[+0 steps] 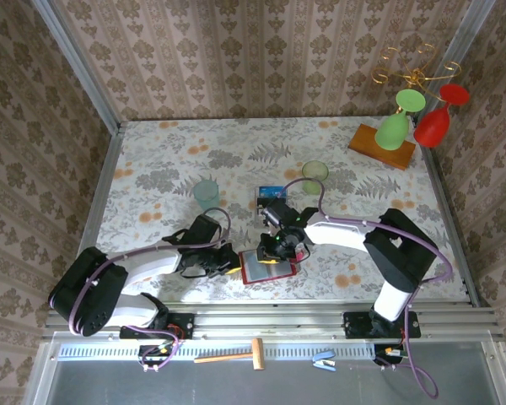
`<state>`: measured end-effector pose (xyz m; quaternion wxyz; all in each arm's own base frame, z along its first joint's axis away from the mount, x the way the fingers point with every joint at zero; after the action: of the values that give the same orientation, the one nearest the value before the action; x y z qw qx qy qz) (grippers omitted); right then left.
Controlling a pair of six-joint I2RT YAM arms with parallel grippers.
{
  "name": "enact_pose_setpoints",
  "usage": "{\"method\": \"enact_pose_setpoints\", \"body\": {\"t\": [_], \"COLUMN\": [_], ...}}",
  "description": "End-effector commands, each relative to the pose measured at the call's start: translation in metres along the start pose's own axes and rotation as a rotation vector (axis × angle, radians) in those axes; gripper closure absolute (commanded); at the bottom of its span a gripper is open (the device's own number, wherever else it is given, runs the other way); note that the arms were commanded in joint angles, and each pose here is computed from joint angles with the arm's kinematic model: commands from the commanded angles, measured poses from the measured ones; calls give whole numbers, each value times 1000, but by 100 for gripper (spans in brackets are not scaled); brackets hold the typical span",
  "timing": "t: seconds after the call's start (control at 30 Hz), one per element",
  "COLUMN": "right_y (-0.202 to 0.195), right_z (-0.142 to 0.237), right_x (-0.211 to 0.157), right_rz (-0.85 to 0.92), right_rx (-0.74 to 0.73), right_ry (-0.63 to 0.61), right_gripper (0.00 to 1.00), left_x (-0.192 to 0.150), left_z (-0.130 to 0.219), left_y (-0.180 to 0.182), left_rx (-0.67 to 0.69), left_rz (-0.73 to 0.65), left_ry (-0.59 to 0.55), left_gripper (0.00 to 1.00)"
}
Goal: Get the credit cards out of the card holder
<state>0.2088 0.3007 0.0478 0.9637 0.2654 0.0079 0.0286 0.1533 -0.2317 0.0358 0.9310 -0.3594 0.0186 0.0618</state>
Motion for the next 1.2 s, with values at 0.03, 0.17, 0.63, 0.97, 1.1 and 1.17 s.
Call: {"method": "enact_pose_setpoints", "body": {"t": [0.03, 0.17, 0.63, 0.97, 1.1, 1.17], "right_y": [-7, -3, 9, -1, -9, -12], "right_z": [10, 4, -8, -14, -17, -18], "right_x": [1, 2, 0, -1, -2, -2], "right_rz": [-1, -5, 5, -12, -17, -16], "right_rx": [-23, 9, 84, 39, 6, -12], "right_ry": [-26, -19, 31, 52, 51, 52], "right_gripper": [78, 78, 79, 79, 78, 77], "left_x": [4, 7, 10, 18, 20, 22], "left_z": [5, 1, -7, -14, -13, -12], "left_y": [-4, -7, -4, 0, 2, 4], "left_rx": [17, 4, -22, -25, -24, -20], "left_rz": [-3, -6, 6, 15, 18, 18], "left_ry": [-25, -15, -23, -14, -20, -19], "left_gripper": [91, 92, 93, 93, 93, 93]}}
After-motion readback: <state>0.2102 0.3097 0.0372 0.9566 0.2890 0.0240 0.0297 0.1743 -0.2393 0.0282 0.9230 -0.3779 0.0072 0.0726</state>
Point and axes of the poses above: each hand's point on the last joint's axis, 136 mm out from that joint toward the fingers, its own z axis back along the fingers, its own y axis along the line the jaws close on, x = y × z, the point moved 1 cm from there along z, back along the fingers, and after that the axes turned 1 degree about z, right-handed, at the moved point
